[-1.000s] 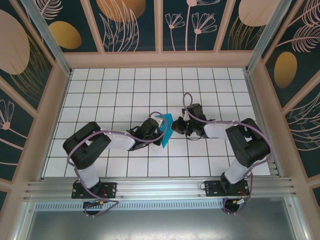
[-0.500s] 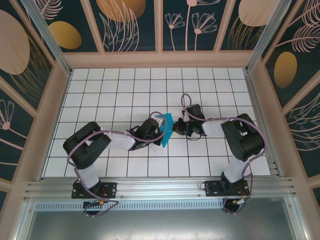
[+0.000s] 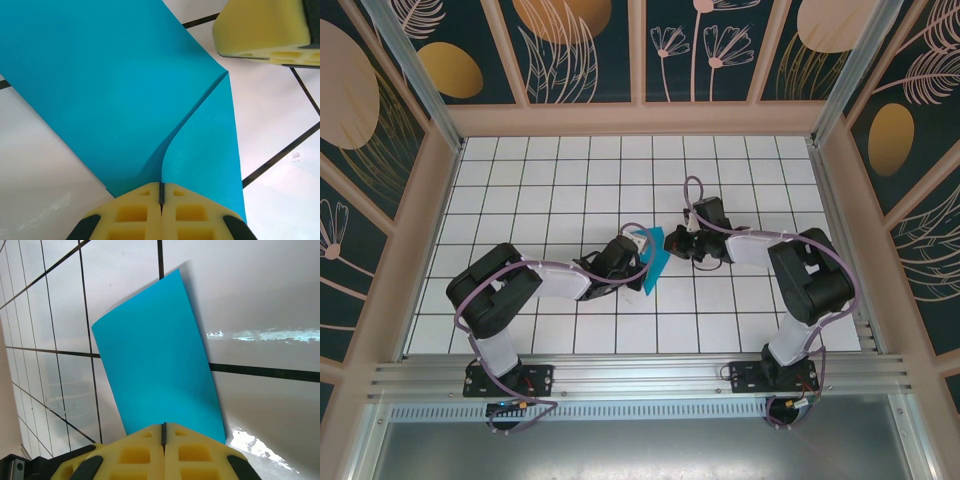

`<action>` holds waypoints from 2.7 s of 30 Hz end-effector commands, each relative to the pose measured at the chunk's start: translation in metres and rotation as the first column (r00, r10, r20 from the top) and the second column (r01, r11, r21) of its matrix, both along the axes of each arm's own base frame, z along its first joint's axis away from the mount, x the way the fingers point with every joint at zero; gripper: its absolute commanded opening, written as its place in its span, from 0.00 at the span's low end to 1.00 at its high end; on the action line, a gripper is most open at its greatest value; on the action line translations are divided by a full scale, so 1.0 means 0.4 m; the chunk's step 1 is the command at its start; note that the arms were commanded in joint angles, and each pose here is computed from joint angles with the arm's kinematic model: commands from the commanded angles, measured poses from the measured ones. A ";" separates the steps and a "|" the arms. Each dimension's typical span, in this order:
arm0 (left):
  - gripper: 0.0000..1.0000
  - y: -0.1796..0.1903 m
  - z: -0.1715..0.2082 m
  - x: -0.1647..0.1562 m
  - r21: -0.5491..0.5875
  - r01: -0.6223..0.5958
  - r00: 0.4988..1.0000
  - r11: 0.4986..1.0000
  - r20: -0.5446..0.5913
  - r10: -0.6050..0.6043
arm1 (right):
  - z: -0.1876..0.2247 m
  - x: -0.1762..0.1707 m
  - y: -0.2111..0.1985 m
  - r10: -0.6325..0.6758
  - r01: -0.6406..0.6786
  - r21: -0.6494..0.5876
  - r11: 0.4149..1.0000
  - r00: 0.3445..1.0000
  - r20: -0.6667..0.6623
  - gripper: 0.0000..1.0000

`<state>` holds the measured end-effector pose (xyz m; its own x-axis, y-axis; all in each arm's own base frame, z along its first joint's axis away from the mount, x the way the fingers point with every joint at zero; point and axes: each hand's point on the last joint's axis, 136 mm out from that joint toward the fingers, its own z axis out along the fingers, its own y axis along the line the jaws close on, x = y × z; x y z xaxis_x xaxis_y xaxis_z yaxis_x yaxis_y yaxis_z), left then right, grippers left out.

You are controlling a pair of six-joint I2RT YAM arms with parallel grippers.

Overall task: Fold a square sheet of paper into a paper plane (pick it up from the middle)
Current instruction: Third fold the triangle at the center of the table.

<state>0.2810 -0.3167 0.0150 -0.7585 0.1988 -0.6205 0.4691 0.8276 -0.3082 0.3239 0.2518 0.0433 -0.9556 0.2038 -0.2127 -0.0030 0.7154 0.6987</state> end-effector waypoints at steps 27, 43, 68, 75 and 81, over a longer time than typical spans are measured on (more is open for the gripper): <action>0.00 0.058 -0.084 -0.032 0.138 0.008 0.997 0.990 -0.078 0.002 | -0.029 -0.006 -0.003 0.013 -0.012 0.005 1.000 1.000 -0.016 0.07; 0.00 0.061 -0.088 -0.038 0.130 0.003 0.996 0.991 -0.087 0.008 | 0.045 -0.001 0.014 0.043 -0.044 0.005 0.999 0.999 0.025 0.08; 0.17 0.014 0.202 0.055 -0.089 -0.095 0.994 0.991 0.049 0.100 | -0.099 -0.066 0.020 0.046 -0.050 -0.042 0.998 0.996 -0.076 0.06; 0.01 -0.050 0.136 0.026 -0.136 -0.020 0.996 0.990 -0.090 0.007 | -0.087 -0.059 0.023 0.044 -0.047 -0.040 0.998 0.997 -0.068 0.06; 0.00 -0.040 0.028 0.015 -0.082 -0.056 0.982 0.995 -0.184 0.040 | -0.084 -0.058 0.023 0.043 -0.045 -0.038 0.998 0.997 -0.065 0.06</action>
<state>0.2871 -0.3319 0.0347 -0.8435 0.1294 -0.5212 0.3926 0.8109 -0.4340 0.3031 0.2661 0.0183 -0.9734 0.1591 -0.1649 -0.0028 0.7113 0.7029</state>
